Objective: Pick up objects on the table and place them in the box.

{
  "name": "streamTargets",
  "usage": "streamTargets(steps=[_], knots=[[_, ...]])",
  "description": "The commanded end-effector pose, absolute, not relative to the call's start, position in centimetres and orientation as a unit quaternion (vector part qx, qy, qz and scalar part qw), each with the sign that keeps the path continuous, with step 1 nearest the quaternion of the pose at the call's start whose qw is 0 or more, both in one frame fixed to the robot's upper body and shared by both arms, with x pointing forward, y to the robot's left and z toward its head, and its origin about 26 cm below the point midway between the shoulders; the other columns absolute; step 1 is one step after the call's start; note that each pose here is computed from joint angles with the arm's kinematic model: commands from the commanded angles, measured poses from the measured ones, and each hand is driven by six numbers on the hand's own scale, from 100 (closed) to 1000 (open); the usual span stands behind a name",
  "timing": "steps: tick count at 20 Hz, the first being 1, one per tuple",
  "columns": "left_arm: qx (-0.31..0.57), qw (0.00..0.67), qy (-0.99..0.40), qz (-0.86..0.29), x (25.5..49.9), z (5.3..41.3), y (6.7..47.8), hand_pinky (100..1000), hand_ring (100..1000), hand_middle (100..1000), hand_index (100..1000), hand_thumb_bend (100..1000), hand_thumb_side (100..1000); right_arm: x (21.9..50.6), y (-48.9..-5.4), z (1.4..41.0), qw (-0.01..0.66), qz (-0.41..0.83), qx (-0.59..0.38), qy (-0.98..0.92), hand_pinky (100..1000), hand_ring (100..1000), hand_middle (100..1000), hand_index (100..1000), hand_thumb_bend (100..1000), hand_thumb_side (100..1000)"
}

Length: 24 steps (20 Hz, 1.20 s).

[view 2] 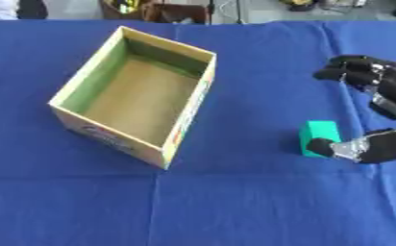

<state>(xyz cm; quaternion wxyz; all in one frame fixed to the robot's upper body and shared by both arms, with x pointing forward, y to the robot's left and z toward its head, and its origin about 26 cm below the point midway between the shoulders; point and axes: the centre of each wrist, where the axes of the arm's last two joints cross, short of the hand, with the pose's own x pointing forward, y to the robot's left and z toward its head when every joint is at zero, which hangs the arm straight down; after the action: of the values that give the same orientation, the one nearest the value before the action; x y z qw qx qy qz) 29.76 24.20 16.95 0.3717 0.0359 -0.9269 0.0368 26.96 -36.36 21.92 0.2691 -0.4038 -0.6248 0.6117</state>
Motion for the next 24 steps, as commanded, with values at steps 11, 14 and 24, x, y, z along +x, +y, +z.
streamTargets(steps=[11,14,24], knots=[[0.036,0.362,-0.931,0.026,29.6,17.7,24.4,668,684,703,851,100,1000,27.1,-35.8,25.0,0.319,0.696,-0.394,-0.508,827,958,801,940,558,637],[0.034,0.362,-0.931,0.024,29.6,17.7,24.3,668,685,703,850,100,1000,27.2,-35.6,25.4,0.33,0.7,-0.394,-0.495,821,953,796,935,540,608],[0.031,0.364,-0.931,0.023,29.6,17.6,24.2,668,686,703,848,100,1000,28.2,-35.4,25.9,0.373,0.715,-0.379,-0.454,813,949,804,936,507,509]])
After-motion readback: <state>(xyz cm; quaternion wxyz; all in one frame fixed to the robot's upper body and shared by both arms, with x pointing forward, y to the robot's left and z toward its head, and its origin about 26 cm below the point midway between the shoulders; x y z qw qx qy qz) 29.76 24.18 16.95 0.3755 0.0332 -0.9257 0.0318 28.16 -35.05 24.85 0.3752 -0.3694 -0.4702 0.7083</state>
